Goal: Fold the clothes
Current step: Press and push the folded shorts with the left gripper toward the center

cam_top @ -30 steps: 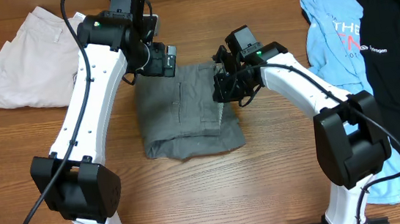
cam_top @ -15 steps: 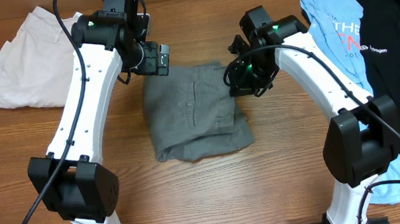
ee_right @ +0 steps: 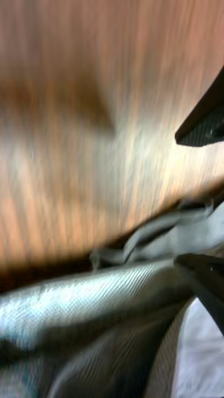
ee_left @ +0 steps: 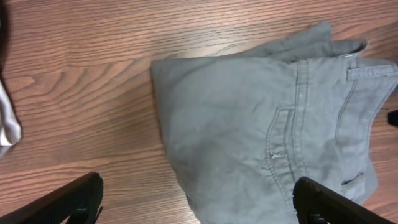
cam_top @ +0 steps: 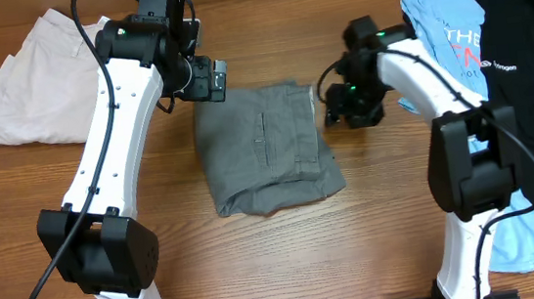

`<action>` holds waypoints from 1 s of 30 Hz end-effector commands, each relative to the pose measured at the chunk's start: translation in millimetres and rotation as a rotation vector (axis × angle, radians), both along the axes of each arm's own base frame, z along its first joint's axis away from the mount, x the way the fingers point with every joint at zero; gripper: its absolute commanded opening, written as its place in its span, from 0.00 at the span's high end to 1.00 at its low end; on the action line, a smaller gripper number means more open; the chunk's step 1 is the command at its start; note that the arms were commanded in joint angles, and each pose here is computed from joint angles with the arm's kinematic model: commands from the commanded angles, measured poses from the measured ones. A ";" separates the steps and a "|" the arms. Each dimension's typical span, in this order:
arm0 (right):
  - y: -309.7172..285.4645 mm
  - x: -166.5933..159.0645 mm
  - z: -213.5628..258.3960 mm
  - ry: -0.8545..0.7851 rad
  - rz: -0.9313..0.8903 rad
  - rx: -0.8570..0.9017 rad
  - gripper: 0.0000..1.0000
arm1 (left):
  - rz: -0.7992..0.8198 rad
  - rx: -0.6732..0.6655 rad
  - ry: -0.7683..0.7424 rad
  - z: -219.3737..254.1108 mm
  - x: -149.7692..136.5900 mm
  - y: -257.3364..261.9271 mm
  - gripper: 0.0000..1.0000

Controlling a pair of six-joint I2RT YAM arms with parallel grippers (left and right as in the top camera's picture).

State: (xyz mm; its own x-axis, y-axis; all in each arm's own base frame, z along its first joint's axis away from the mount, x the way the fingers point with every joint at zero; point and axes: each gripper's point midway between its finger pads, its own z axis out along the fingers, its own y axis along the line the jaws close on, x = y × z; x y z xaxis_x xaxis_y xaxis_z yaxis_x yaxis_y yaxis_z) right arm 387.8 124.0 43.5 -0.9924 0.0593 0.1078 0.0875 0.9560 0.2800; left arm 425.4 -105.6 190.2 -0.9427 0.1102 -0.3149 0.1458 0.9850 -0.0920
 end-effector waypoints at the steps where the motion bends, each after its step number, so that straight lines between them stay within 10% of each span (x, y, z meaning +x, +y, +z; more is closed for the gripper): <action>1: -10.0 16.3 31.4 -0.047 -0.033 0.014 0.38 | -0.040 -0.076 0.003 9.1 -4.2 -13.1 0.00; 14: -9.3 38.9 65.2 -0.129 -0.068 0.028 0.22 | -0.157 -0.099 0.458 -89.8 -72.8 -44.2 0.12; 16: -11.2 39.6 64.6 -0.133 -0.069 0.016 0.21 | -0.164 -0.081 0.533 -114.1 -83.9 -47.2 0.34; 18: -13.4 41.2 64.0 -0.140 -0.070 0.003 0.20 | -0.164 -0.066 0.601 -136.1 -92.7 -48.2 0.80; 20: -13.2 42.8 64.2 -0.147 -0.070 0.004 0.20 | -0.157 -0.054 0.658 -155.7 -98.1 -46.6 0.96; 30: -12.6 46.3 64.7 -0.162 -0.070 0.007 0.19 | -0.101 0.384 0.518 -213.5 -51.3 29.3 0.92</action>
State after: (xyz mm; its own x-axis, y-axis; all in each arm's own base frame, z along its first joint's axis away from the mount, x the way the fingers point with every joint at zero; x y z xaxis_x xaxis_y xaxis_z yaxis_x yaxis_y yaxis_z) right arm 428.5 110.4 94.8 -0.9918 0.1270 -0.0108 0.1179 0.9463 0.3011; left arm 343.0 -137.3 0.0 -0.9194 0.2470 0.3061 0.2119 0.9667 -0.1436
